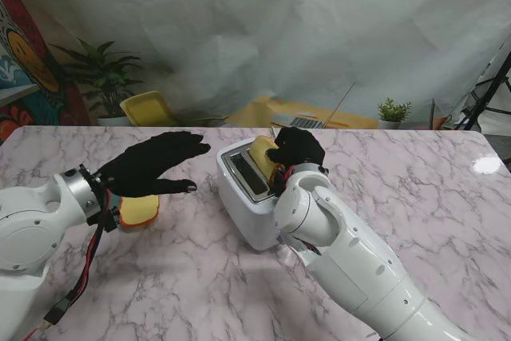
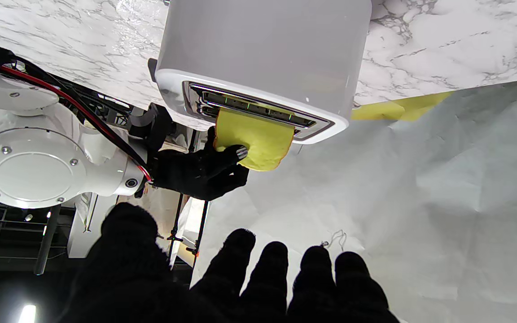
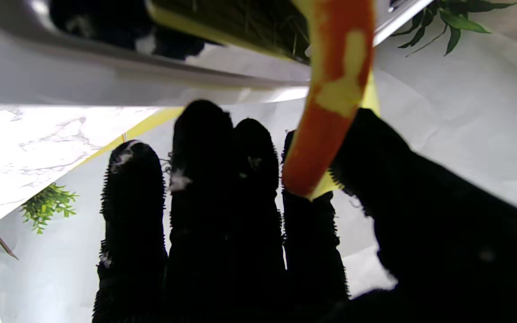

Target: Toast the toast slices

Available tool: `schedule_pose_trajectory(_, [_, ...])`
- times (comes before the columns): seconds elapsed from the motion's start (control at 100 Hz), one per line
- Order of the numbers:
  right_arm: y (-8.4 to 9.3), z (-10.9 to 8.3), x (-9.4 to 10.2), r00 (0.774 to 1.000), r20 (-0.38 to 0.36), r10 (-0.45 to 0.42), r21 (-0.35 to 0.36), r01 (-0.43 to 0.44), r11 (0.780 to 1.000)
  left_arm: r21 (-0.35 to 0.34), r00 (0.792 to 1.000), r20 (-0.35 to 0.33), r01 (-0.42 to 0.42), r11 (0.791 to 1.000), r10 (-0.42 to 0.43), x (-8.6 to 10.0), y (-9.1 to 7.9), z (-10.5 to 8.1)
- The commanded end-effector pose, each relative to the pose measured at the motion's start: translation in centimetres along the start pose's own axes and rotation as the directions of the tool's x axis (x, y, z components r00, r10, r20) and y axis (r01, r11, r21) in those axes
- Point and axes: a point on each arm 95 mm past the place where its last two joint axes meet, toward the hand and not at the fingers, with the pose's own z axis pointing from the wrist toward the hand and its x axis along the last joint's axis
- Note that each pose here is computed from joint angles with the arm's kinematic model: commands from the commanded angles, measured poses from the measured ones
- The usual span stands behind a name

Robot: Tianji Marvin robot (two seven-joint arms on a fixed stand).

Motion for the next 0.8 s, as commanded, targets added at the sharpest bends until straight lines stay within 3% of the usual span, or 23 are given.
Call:
schedule_pose_trajectory(0.0, [-0.5,-0.3,-0.6,1.000,0.005,-0.021,0.019,0.021,1.000,-0.011,1.000,-0.004,0.000,1.000,0.000,0.0,0.2,0.1])
schedule_pose_trajectory(0.43, [0.9,-0.7,0.1,0.997,-0.053,-0.055,-0.036,0.053,0.998,-0.013,1.000,-0.008,0.006,1.000,-0.006,0.1,0.4,0.4])
schedule_pose_trajectory(0.79, [1.4,-0.5,0.5,0.988,-0.110,-0.106,-0.128,0.092,0.988,-0.013,1.000,-0.005,0.004,1.000,-0.004,0.1,0.5,0.3])
